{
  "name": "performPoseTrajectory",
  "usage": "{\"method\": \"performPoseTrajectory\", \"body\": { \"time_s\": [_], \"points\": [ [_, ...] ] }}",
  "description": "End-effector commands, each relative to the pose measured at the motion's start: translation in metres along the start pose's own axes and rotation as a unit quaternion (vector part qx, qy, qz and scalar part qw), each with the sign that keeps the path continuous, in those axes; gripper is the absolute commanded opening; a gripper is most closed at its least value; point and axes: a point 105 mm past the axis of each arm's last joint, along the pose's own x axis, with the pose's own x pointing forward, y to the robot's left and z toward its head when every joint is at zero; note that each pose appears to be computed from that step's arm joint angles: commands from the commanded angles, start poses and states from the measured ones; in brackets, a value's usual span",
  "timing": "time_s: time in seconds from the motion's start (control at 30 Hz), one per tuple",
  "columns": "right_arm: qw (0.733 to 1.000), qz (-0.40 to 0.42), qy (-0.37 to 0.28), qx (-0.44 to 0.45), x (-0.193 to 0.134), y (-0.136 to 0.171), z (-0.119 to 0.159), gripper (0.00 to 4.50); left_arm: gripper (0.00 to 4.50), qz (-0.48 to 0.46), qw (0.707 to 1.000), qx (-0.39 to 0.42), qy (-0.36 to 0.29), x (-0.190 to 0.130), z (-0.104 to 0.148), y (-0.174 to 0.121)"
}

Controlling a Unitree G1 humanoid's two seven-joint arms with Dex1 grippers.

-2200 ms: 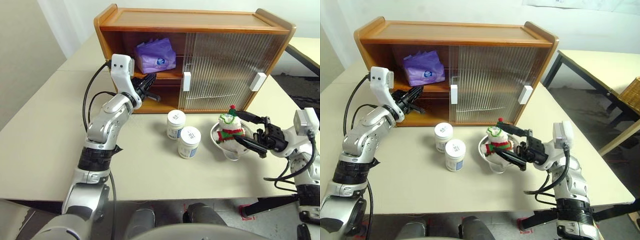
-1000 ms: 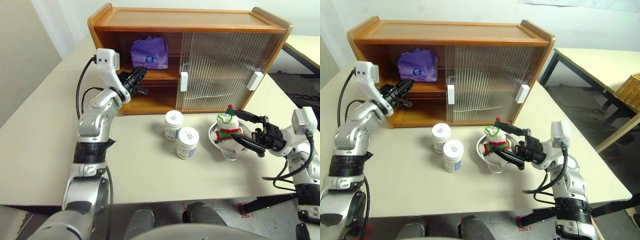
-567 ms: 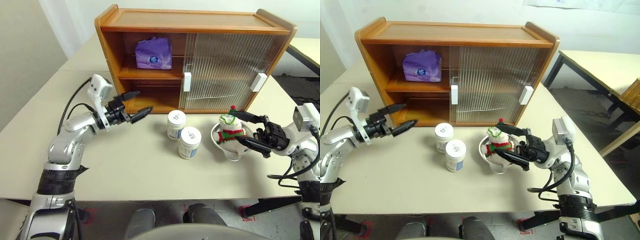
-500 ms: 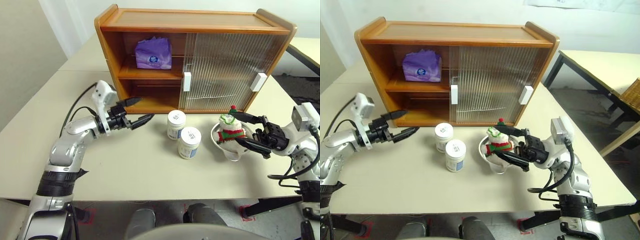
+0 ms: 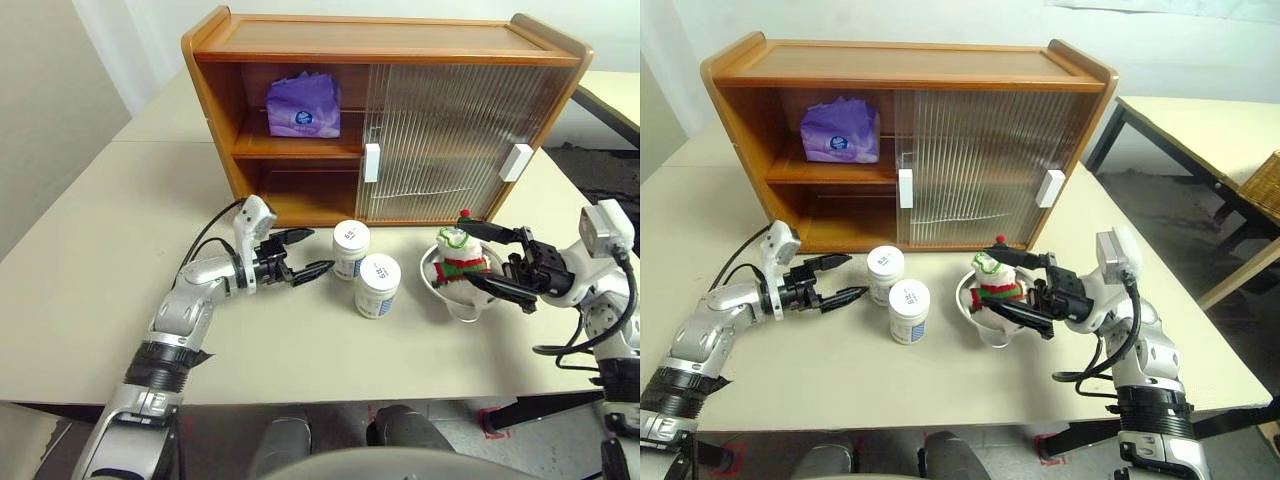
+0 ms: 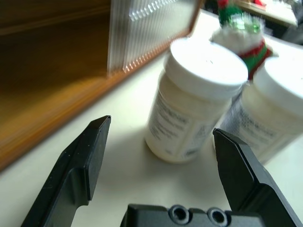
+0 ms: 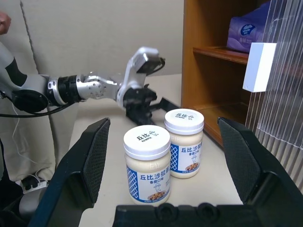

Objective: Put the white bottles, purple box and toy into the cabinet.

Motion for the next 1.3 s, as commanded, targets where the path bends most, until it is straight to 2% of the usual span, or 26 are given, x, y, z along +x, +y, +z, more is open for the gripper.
{"method": "performPoseTrajectory", "body": {
  "time_s": [0.03, 0.37, 0.6, 0.93, 1.07, 1.3],
  "points": [
    [1.000, 0.009, 0.009, -0.006, 0.006, 0.001, -0.002, 4.50, 4.46, -0.025, 1.000, 0.004, 0.003, 0.006, -0.005, -0.006],
    [1.000, 0.004, 0.008, -0.015, 0.005, -0.001, -0.002, 4.50, 4.46, -0.045, 0.998, 0.033, 0.043, 0.017, -0.022, -0.012],
    [1.000, 0.001, 0.011, -0.015, 0.006, -0.002, -0.002, 4.50, 4.46, -0.022, 0.999, 0.019, 0.013, 0.031, -0.020, -0.009],
    [1.000, -0.001, 0.013, -0.015, 0.008, -0.002, -0.002, 4.50, 4.46, -0.027, 0.999, 0.013, 0.027, 0.043, -0.034, -0.015],
    [1.000, -0.002, 0.021, -0.010, 0.006, -0.001, -0.006, 4.50, 4.46, -0.008, 1.000, -0.010, -0.011, 0.049, -0.022, -0.009],
    [1.000, -0.002, 0.026, -0.008, 0.002, -0.002, -0.008, 4.50, 4.46, -0.038, 0.999, -0.003, 0.005, 0.058, -0.029, -0.018]
  ]
}}
